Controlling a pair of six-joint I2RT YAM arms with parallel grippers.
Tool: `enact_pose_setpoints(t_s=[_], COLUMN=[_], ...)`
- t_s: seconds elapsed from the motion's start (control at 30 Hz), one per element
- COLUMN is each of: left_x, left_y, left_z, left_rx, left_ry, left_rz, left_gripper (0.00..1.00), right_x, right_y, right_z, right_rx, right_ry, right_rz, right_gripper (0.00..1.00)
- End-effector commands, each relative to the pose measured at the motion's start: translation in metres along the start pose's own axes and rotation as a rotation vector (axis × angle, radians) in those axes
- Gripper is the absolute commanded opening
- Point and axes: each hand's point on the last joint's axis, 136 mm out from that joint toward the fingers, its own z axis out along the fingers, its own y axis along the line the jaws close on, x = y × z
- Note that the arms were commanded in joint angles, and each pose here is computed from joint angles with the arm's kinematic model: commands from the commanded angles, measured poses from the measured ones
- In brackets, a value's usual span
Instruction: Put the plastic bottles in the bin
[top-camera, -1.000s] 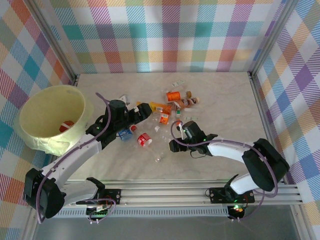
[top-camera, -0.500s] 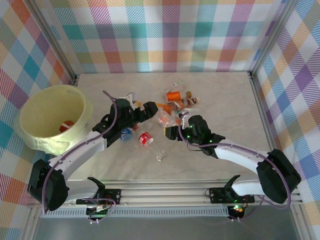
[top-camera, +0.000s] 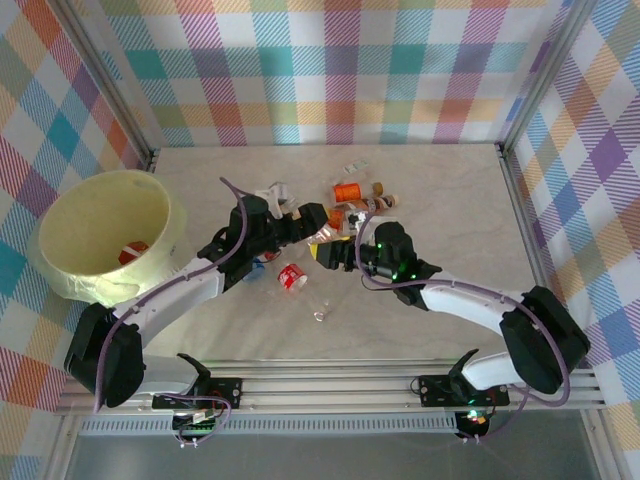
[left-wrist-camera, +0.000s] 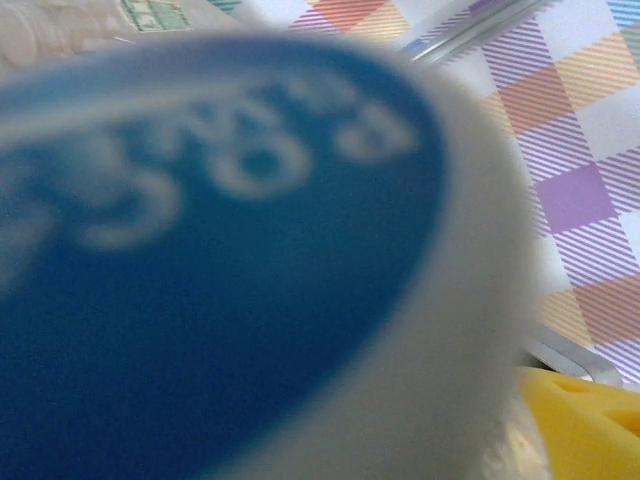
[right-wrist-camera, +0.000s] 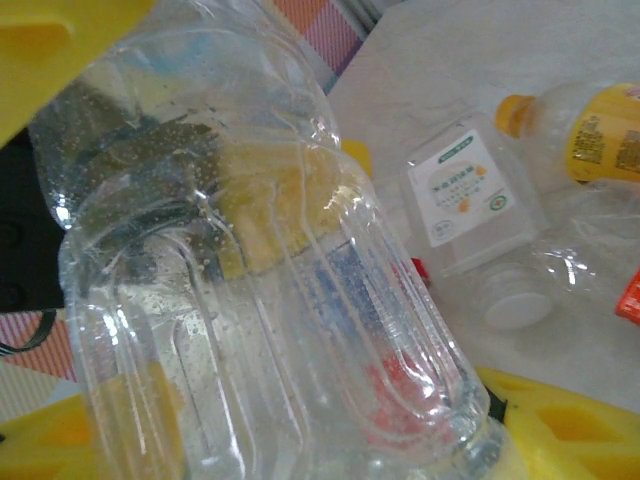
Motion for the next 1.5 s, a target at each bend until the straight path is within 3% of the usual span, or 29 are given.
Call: enact_pose_setpoints(t_s=[0.0, 0.17, 0.3, 0.47, 0.53, 0.7, 1.07, 1.37, 1.47], left_x=[-0.003, 0.001, -0.001, -0.012, -0.019, -0.035, -0.063, -0.108, -0.123], left_y=[-0.021, -0.021, -0.015, -0.006, 0.0, 0.014, 0.017, -0.01, -0.01], left_z=[0.0, -0.001, -0.004, -0.015, -0.023, -0.046, -0.101, -0.19, -0.219], left_rx=[0.073, 0.057, 0.016, -0.085, -0.16, -0.324, -0.531, -0.664, -0.766], left_ry=[-0.002, 0.026, 0.01, -0.029, -0.045, -0.092, -0.182, -0.411, -0.488], left_rz=[0.034, 0.049, 0.052, 0.11, 0.145, 0.211, 0.329, 0.452, 0.509], left_gripper=[0.78, 0.61, 0.58, 0.57, 0.57, 0.56, 0.56, 0.57, 0.57], right_x=[-0.021, -0.022, -0.019, -0.018, -0.016, -0.02, -0.038, -0.04, -0.04], right_y=[0.031, 0.035, 0.039, 0.034, 0.03, 0.018, -0.032, -0.056, -0.059], right_z=[0.004, 0.006, 0.007, 0.005, 0.002, -0.012, -0.037, -0.045, -0.045], right_rx=[-0.122, -0.135, -0.139, -0.103, -0.07, 0.038, 0.36, 0.491, 0.505], right_ry=[-0.044, -0.032, 0.018, 0.026, 0.034, 0.013, -0.107, -0.14, -0.147], right_rz=[-0.002, -0.03, -0.036, -0.031, -0.051, -0.104, -0.098, -0.065, -0.053], right_gripper=[0.63, 0.66, 0.72, 0.87, 1.0, 1.0, 1.0, 1.0, 1.0])
